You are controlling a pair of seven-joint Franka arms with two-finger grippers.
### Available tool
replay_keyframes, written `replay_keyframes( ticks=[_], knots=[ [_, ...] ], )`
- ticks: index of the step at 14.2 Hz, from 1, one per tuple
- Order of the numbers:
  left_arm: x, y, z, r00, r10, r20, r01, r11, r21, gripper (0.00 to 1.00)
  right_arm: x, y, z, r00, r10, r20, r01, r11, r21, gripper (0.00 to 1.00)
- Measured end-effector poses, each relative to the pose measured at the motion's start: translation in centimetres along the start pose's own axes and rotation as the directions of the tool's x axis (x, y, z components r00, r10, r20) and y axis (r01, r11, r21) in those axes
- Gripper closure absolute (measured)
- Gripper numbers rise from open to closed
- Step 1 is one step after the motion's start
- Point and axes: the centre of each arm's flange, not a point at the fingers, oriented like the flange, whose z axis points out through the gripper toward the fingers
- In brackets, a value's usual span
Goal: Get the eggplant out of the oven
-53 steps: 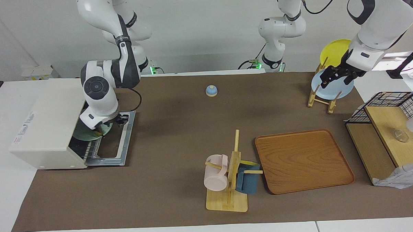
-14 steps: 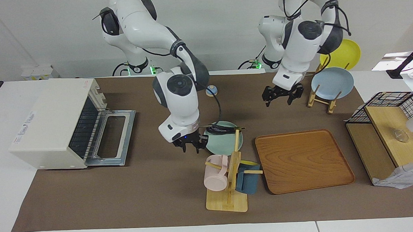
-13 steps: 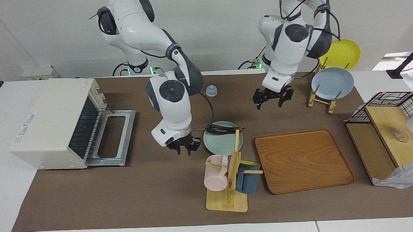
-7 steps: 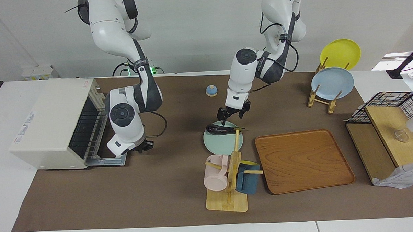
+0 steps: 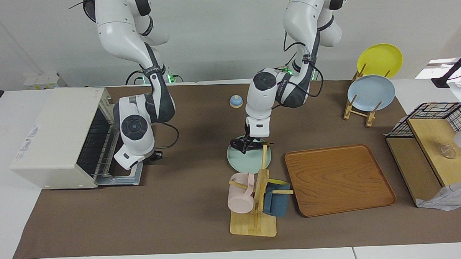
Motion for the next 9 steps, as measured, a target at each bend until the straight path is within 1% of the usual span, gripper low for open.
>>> replay_keyframes(
  ticks=[2,4,6,7,8,9],
  knots=[
    [-1.2,-0.1,1.2,1.000,-0.022,0.009,0.022,1.000,0.021,0.00,-0.1,-0.3,-0.5,0.998,-0.067,0.002,0.067,0.997,-0.029,0.99],
    [-1.4,-0.2,1.5,0.999,-0.039,0.019,0.039,0.999,0.033,0.00,-0.3,-0.5,-1.9,0.990,-0.137,0.023,0.138,0.989,-0.058,0.99],
    [-1.5,-0.4,1.7,0.999,-0.042,0.023,0.041,0.998,0.041,0.00,-0.7,0.7,-5.3,0.978,-0.201,0.055,0.205,0.976,-0.069,0.99],
    [-1.7,-0.4,1.7,0.999,-0.039,0.024,0.038,0.998,0.043,0.03,-1.1,2.2,-7.3,0.972,-0.228,0.058,0.232,0.970,-0.074,0.99],
    [-1.8,-0.4,1.8,0.999,-0.038,0.024,0.037,0.998,0.045,0.16,-1.8,4.2,-9.2,0.968,-0.245,0.055,0.249,0.966,-0.075,0.99],
    [-1.8,-0.4,1.8,0.999,-0.037,0.024,0.036,0.998,0.046,0.26,-2.6,6.6,-11.0,0.966,-0.256,0.048,0.259,0.963,-0.077,0.99]
  ],
)
